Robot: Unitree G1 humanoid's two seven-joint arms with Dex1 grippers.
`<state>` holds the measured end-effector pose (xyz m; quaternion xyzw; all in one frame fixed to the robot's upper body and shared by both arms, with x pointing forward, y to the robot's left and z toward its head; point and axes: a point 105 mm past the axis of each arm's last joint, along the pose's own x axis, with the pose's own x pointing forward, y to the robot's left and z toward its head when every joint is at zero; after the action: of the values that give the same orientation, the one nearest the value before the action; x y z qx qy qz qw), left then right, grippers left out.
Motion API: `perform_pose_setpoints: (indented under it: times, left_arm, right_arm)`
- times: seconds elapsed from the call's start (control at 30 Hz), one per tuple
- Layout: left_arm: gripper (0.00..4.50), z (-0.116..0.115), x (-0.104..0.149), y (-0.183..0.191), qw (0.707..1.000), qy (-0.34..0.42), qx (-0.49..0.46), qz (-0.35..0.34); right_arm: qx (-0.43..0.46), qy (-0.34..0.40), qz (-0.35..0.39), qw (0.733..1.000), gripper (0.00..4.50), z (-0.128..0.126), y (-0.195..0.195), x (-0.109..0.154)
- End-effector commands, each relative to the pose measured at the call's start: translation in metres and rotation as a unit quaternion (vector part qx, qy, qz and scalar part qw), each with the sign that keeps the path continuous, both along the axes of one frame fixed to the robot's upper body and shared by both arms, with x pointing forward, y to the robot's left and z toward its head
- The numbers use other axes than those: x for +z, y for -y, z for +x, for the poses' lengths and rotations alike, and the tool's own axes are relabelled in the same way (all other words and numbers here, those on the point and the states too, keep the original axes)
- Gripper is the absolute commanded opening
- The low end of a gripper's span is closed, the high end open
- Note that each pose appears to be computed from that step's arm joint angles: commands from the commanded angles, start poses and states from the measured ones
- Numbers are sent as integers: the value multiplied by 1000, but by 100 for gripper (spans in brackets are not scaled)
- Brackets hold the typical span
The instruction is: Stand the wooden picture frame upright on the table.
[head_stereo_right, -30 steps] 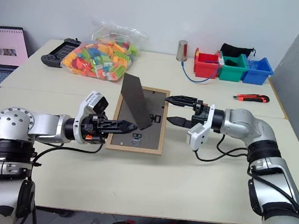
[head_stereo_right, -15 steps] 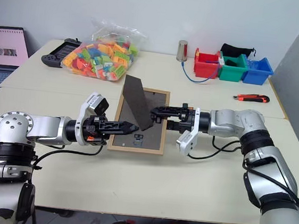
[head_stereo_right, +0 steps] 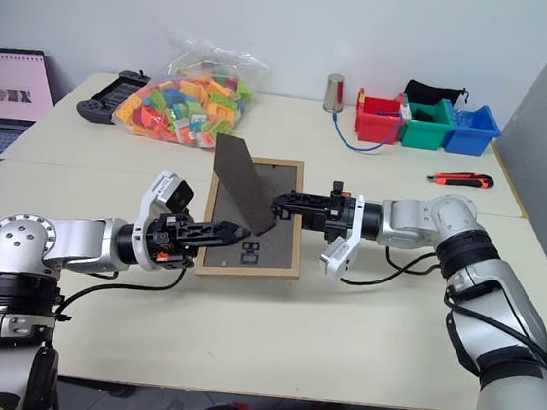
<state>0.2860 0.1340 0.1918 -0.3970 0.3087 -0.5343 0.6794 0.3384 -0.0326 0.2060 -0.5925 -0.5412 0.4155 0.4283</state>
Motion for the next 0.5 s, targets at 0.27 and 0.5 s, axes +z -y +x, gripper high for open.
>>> perform_pose_setpoints:
  times: [0.27, 0.5]
  left_arm:
    - [387, 2, 26, -20, 994, 88, 40, 43]
    - [449, 1, 43, -62, 964, 182, 130, 141]
  right_arm:
    - [-10, -19, 64, 998, 141, 4, 6, 22]
    - [-63, -96, 83, 990, 141, 18, 25, 12]
